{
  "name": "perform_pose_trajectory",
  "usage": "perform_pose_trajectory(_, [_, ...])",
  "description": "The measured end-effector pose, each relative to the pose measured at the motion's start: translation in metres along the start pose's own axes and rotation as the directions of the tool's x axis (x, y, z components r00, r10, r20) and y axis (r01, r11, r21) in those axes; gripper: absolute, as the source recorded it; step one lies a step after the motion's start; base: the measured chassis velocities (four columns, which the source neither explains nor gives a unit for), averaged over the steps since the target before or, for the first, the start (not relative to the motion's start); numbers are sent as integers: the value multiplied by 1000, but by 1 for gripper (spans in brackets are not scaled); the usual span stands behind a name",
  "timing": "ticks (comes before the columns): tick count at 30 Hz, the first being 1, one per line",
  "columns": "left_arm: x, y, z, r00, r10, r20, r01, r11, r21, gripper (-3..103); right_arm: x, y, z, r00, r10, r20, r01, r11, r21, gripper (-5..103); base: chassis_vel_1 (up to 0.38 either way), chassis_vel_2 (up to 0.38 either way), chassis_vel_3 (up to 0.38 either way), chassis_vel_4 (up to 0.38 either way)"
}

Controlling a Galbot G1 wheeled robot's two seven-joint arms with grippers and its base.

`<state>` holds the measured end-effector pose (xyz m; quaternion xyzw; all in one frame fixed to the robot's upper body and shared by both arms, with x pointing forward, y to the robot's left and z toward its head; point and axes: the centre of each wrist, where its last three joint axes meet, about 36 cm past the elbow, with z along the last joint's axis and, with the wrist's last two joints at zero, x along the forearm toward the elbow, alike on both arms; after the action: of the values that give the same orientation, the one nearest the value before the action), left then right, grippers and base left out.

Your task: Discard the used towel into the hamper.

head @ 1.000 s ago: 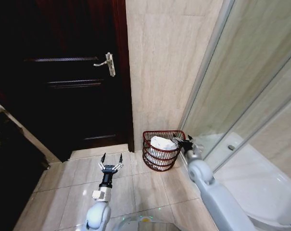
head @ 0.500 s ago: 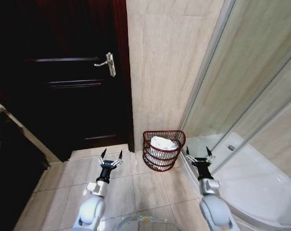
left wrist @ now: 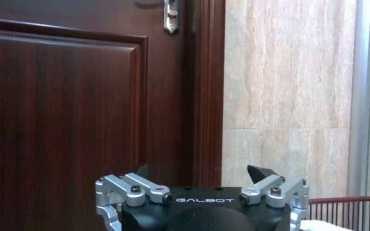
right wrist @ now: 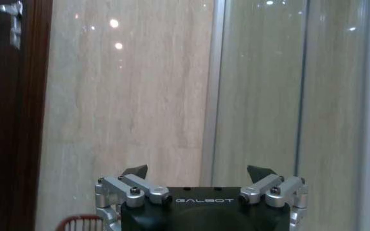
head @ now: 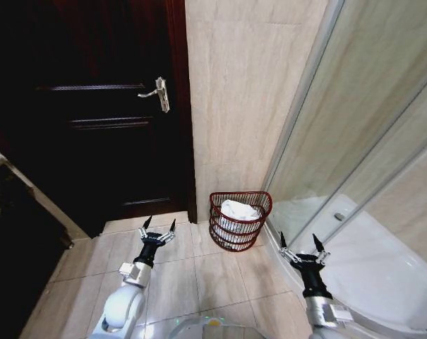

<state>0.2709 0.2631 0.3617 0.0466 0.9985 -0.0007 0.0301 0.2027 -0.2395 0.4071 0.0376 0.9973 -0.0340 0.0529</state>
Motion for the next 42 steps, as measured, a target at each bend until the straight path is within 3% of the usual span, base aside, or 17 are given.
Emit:
perform_pose_trajectory(5, [6,-4,1,1000,-14,-3,14,1000,-3,100,2,12,-8,1000,4,13,-4,1000,18,100,0,0,0,0])
perform_pose_trajectory(13, [10,-2,0,1000,-22,5,22,1000,-9,100,4,10,-14,1000,19,20,-20,999,33,100,0,0,0,0])
perform_pose_trajectory(23, [16,-11,2,1000,-16,17,15,1000,7,100,27,9,-7,999,39,-8,-38,999,8,100,0,0,0,0])
perform_pose_trajectory(42, [19,-11,7,999,7,35,-8,1000,1,100,37,10,2,999,48,2,-48,999,-1,100,35,-34,-35,38])
